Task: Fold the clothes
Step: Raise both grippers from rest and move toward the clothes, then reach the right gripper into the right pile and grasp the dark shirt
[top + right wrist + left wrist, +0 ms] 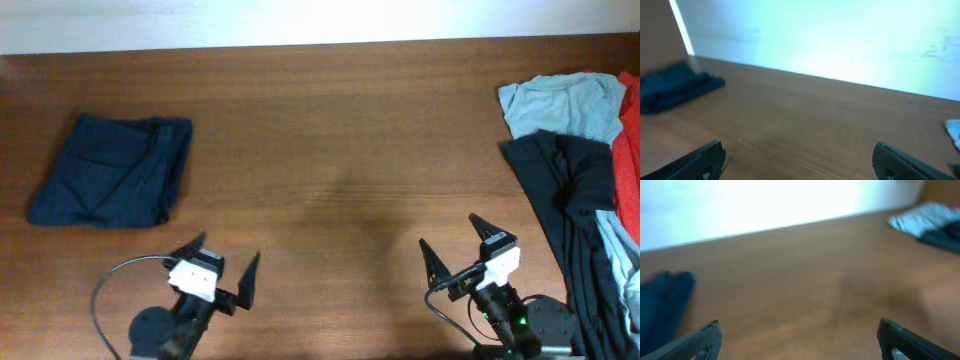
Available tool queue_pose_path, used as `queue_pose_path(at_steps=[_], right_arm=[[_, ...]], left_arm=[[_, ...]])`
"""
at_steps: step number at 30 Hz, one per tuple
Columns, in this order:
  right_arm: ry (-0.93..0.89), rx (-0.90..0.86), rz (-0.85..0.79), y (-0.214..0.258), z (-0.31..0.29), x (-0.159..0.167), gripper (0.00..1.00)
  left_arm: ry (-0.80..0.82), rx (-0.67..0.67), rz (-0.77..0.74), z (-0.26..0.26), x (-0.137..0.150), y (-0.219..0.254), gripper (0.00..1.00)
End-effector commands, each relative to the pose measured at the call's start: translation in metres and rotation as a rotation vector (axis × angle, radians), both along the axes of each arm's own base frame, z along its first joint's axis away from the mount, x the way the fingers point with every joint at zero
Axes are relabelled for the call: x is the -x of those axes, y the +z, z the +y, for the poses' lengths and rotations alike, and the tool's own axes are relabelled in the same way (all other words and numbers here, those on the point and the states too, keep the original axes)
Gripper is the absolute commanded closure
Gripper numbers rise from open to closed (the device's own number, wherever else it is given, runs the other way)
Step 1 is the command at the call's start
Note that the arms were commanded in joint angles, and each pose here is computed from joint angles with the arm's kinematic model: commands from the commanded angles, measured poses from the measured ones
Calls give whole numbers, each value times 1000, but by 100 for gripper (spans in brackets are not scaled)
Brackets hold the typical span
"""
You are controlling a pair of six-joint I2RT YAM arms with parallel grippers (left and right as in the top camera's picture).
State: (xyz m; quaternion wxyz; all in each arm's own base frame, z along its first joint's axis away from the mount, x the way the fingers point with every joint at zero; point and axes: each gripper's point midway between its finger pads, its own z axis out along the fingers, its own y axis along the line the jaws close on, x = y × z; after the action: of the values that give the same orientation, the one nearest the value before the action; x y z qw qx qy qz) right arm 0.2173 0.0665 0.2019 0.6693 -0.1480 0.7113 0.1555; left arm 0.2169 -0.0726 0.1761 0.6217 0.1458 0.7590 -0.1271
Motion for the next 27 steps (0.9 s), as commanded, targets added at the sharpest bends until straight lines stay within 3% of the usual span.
queue_pose_path(at_steps=[1,6,10,15,18,22,24,27], right_arm=[[-71,-62,-4,28,-10,-1,2],[-113,-141,235,28,-16,-19,1],[-124,-139,480,57,-17,-41,1],[-94,-131,674,115,-15,-71,1],[-121,-123,817,112,-20,-88,1],[-359,-102,902,96,-66,-121,1],[-615,-165,973,73,-122,-139,1],[-782,-250,1085,31,-182,-147,1]], left_arm=[[80,30,7,11,-8,34,1],[86,-9,217,7,-41,49,1],[84,-36,376,1,-79,85,1],[62,-28,436,-8,-113,137,1],[-15,5,439,-23,-123,149,1],[-17,-1,447,-24,-128,146,1],[-10,-7,459,-23,-128,142,1],[42,-33,476,-13,-130,136,1]])
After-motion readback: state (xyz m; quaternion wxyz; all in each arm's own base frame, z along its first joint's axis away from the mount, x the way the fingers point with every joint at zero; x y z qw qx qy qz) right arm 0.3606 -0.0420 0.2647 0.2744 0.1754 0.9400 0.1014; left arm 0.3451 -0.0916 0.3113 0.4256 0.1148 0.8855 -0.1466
